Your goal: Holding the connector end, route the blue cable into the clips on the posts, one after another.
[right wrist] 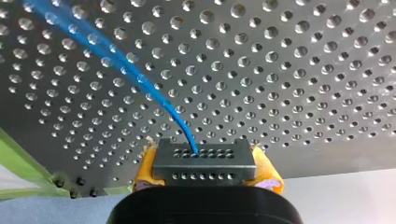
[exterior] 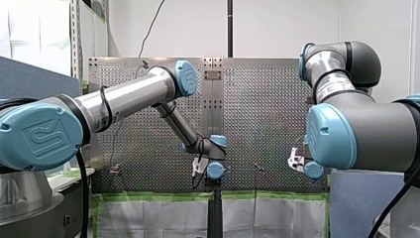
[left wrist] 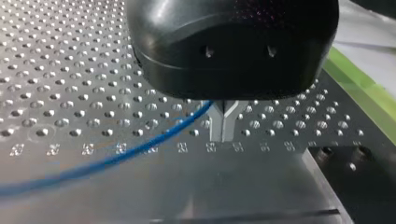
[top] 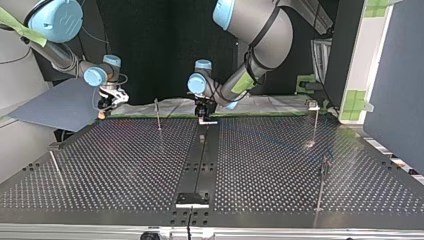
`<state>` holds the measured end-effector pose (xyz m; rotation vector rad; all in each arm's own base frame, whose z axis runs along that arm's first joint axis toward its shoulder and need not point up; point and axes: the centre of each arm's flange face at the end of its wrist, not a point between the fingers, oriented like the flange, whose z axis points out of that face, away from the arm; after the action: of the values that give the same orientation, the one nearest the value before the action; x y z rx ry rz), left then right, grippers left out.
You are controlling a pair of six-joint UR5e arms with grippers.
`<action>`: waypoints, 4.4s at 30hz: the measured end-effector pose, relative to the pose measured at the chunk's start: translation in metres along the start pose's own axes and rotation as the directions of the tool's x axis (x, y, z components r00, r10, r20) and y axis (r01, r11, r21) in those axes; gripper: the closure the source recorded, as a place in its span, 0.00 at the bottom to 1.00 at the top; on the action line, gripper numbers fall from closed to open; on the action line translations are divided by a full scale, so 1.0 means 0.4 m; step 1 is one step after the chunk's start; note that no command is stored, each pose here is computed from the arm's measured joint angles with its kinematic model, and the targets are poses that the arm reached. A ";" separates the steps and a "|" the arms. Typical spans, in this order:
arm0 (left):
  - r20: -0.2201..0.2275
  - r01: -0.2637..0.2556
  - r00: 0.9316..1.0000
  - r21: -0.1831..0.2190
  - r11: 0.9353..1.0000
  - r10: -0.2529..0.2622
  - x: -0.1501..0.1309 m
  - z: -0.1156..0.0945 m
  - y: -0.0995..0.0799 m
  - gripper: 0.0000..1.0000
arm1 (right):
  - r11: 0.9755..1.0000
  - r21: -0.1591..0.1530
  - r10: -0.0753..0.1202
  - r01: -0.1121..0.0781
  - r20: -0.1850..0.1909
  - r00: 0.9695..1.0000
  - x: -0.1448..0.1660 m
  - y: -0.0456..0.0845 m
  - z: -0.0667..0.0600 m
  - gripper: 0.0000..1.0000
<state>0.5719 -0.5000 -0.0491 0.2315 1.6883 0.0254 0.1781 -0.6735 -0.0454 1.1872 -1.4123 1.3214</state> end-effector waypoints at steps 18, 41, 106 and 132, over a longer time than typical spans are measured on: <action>-0.026 0.013 1.000 0.087 0.996 -0.011 0.006 -0.011 -0.021 0.61 | 1.000 0.017 0.002 -0.002 0.013 1.000 -0.003 -0.014 -0.001 1.00; -0.083 0.008 0.996 0.321 0.947 0.020 0.018 -0.075 -0.109 0.00 | 0.999 0.041 -0.030 0.027 0.077 0.997 -0.030 -0.066 -0.032 1.00; -0.032 0.216 0.972 0.520 0.826 -0.234 -0.086 -0.271 -0.379 0.00 | 0.998 0.047 -0.033 0.028 0.088 0.996 -0.036 -0.078 -0.038 1.00; -0.062 0.211 0.977 0.456 0.865 -0.206 -0.070 -0.268 -0.354 0.00 | 0.999 0.042 -0.028 0.025 0.087 0.996 -0.033 -0.069 -0.035 1.00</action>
<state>0.4500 -0.6307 -0.0290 0.4016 1.7030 -0.5457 0.2073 -0.6580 -0.0517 1.3005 -1.4320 1.2993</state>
